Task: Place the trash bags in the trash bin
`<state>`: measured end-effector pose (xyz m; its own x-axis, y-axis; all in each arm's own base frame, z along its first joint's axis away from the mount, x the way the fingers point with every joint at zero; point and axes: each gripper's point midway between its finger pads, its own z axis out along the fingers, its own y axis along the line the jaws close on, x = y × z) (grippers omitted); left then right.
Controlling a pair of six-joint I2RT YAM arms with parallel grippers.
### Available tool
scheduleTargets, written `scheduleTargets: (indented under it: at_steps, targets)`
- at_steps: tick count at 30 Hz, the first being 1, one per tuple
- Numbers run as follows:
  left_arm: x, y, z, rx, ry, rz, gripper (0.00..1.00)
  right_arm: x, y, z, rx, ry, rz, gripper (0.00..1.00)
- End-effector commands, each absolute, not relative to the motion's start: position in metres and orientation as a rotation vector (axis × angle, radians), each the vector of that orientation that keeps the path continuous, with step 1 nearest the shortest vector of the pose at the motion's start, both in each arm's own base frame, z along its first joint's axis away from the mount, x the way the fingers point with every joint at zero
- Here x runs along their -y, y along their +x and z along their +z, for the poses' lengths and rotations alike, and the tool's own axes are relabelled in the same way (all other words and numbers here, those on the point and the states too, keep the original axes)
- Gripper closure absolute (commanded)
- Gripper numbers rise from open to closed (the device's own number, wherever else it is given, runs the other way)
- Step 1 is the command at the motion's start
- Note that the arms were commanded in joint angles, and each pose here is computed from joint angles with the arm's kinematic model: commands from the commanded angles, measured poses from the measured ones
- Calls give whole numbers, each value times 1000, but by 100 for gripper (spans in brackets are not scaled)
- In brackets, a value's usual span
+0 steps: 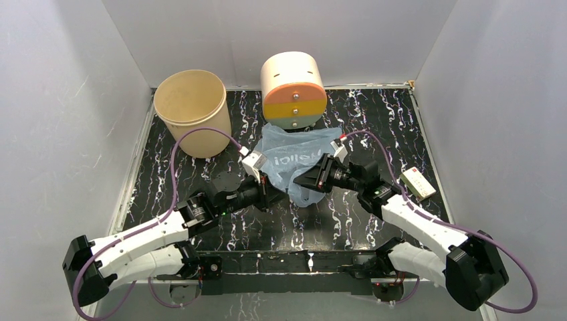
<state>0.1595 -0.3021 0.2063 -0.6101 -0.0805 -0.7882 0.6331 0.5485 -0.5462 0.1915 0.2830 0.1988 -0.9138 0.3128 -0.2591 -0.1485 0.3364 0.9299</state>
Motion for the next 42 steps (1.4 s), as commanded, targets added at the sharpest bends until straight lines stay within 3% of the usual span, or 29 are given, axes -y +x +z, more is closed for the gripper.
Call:
scheduleTargets:
  at_steps: [1,11,18,27,33,42]
  targets:
    - [298,162,212,-1971,466,-1075,100,-291,194,223,-2122,50,1676,67]
    - [298,164,213,-1949,428,-1094,100,-296,159,162,-2270,-320,1600,42]
    - [291,161,193,-2013,423,-1053,100,-286,126,161,-1842,-640,1384,40]
    - [288,157,168,-2071,416,-1041,100,-239,115,128,-1723,-693,1167,32]
    - [290,158,159,-2088,407,-1039,100,-250,83,124,-1655,-844,1346,30]
    - [289,161,151,-2109,388,-1019,100,-272,88,109,-1646,-1013,1299,31]
